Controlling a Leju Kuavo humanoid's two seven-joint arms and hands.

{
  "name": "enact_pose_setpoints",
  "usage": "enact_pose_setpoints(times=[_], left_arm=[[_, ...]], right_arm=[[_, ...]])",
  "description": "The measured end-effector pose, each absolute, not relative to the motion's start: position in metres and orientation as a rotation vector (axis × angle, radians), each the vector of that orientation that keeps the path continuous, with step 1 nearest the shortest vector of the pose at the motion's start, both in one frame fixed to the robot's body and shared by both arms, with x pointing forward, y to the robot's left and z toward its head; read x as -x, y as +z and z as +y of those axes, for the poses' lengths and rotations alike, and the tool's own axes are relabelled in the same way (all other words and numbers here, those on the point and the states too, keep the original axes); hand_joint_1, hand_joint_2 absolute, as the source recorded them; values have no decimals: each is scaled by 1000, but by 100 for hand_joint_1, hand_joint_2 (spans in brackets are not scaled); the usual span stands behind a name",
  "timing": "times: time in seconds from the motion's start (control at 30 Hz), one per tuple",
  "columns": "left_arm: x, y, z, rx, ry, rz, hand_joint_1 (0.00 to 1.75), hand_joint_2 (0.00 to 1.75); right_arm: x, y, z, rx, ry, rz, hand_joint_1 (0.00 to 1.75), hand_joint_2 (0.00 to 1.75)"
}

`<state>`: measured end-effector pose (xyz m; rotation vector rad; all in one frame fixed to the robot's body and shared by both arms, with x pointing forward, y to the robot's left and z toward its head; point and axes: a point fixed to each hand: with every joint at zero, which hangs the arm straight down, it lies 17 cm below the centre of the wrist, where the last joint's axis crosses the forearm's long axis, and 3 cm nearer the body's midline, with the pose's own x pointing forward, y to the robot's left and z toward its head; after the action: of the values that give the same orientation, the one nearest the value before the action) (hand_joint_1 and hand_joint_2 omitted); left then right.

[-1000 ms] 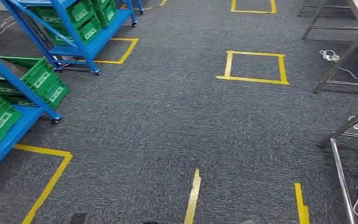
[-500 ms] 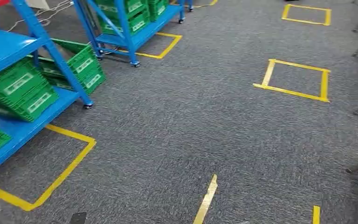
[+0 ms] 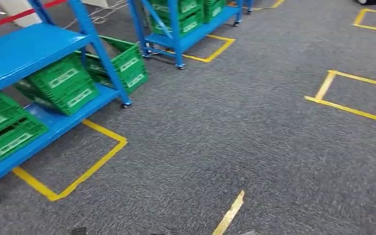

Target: Take the parts from the cabinet and place them on the table.

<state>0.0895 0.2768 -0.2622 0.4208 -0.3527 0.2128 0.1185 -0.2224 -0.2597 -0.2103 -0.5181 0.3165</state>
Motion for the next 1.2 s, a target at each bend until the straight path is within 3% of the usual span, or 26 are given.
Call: enact_pose_setpoints(times=[1.2], left_arm=[[-87, -264, 297, -442, 227, -330, 0, 0]], right_arm=[[-119, -259, -205, 191, 389, -508, 0, 0]])
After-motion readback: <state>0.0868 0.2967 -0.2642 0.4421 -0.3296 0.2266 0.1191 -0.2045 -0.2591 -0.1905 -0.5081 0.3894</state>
